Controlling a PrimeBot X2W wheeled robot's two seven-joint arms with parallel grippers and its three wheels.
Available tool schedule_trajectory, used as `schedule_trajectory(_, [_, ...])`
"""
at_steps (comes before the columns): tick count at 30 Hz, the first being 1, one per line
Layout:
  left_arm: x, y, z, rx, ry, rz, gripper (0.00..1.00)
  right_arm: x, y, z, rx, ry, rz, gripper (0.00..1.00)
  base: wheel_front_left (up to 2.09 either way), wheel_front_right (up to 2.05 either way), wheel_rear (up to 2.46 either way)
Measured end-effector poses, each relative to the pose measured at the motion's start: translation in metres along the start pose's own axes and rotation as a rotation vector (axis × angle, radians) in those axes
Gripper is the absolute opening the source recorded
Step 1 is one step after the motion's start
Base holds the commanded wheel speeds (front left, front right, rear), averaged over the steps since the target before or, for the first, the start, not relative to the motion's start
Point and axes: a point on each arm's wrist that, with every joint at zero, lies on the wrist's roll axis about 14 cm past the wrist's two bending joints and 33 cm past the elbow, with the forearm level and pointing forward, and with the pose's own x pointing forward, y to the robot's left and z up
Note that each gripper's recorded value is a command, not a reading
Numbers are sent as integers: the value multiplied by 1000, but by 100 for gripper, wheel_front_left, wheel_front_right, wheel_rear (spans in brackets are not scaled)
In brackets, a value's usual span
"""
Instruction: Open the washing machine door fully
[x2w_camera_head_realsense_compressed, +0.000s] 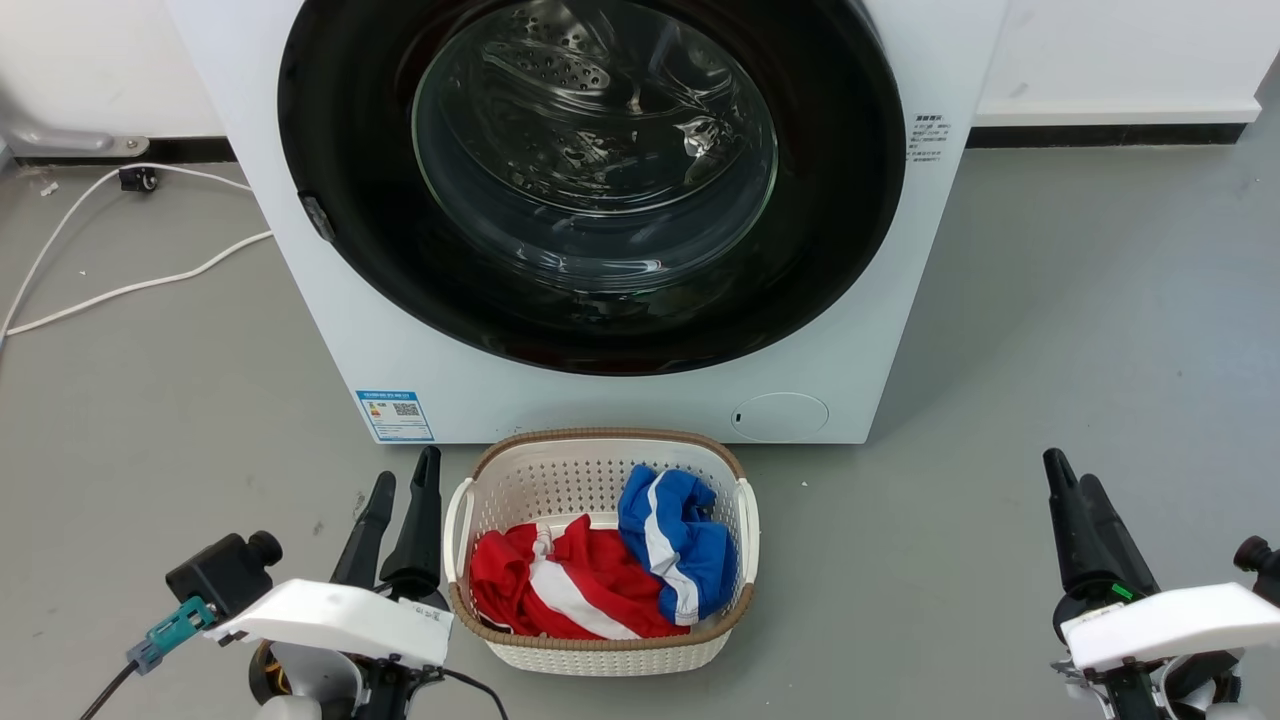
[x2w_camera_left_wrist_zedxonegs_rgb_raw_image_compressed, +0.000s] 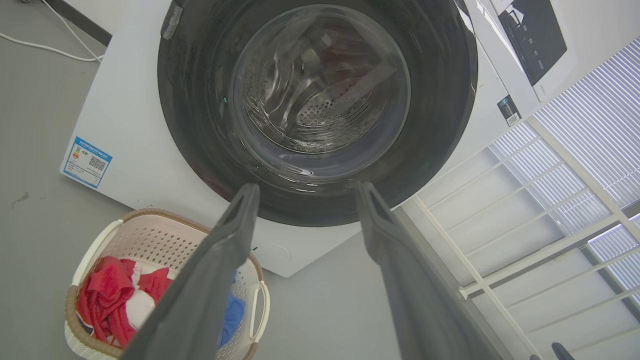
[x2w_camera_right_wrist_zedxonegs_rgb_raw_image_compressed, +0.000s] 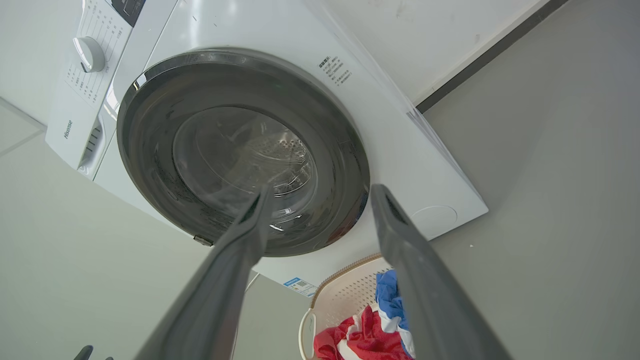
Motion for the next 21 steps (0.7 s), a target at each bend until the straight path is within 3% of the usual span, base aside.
schedule_trajectory(6, [-1,0,1,150,2,-5,100,-1,5,-1,-116,12,19,100,0,0,0])
schedule_trajectory(21, [-2,-5,-1,387,7,-38,100,-4,10,-3,-343,28,44,100,0,0,0])
